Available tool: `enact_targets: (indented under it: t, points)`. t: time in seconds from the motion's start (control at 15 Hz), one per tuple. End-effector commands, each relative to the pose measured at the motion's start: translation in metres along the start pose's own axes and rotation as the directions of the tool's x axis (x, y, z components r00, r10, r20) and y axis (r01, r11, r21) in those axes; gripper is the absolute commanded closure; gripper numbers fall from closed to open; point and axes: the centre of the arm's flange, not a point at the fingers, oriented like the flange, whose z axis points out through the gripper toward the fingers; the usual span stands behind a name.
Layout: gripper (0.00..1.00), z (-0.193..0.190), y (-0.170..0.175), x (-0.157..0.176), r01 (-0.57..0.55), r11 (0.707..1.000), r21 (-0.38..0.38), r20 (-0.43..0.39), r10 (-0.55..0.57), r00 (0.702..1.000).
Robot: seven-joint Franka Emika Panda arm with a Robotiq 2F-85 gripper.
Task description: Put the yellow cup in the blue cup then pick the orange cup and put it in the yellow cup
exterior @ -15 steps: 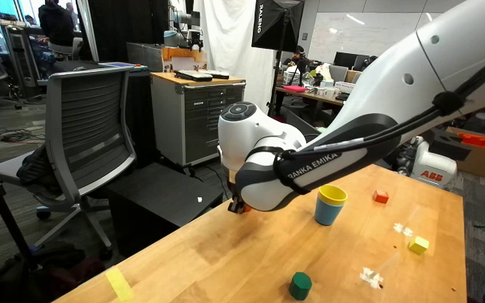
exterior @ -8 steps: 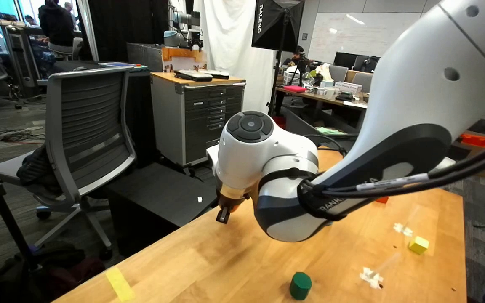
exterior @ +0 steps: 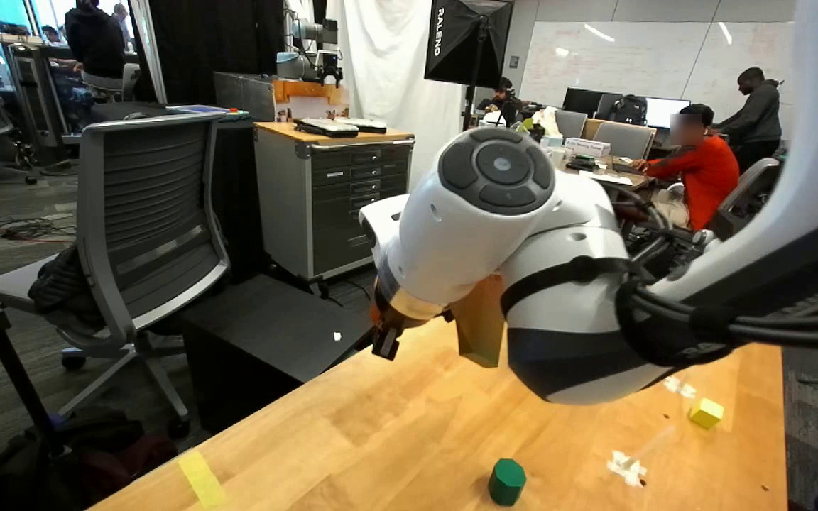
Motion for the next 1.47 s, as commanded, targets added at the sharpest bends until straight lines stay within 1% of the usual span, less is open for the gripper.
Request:
enact_targets:
  t: [0.0, 0.13, 0.27, 0.47, 0.53, 0.6, 0.73, 0.87, 1.0, 1.07, 1.2, 1.4]
  points:
    - [0.99, -0.082, 0.004, -0.035, -0.044, 0.997, -0.058, -0.037, 0.042, 0.998]
    - [0.99, -0.110, 0.013, -0.049, -0.094, 0.992, -0.081, -0.033, 0.091, 0.995]
    - [0.99, -0.134, 0.022, -0.070, -0.148, 0.984, -0.098, -0.001, 0.149, 0.989]
    - [0.99, -0.155, 0.034, -0.120, -0.239, 0.965, -0.109, 0.067, 0.247, 0.967]
    - [0.99, -0.154, 0.041, -0.143, -0.285, 0.950, -0.125, 0.100, 0.298, 0.949]
    - [0.99, -0.154, 0.045, -0.165, -0.323, 0.938, -0.125, 0.129, 0.338, 0.932]
    - [0.99, -0.137, 0.059, -0.214, -0.407, 0.905, -0.126, 0.204, 0.425, 0.882]
    - [0.99, -0.110, 0.066, -0.247, -0.455, 0.882, -0.123, 0.279, 0.471, 0.837]
    - [0.99, -0.095, 0.073, -0.265, -0.478, 0.870, -0.120, 0.326, 0.489, 0.809]
    - [0.99, -0.088, 0.076, -0.267, -0.484, 0.867, -0.118, 0.341, 0.493, 0.800]
    - [0.99, -0.079, 0.083, -0.268, -0.495, 0.862, -0.108, 0.363, 0.498, 0.788]
    - [0.99, -0.063, 0.092, -0.258, -0.504, 0.859, -0.089, 0.375, 0.498, 0.782]
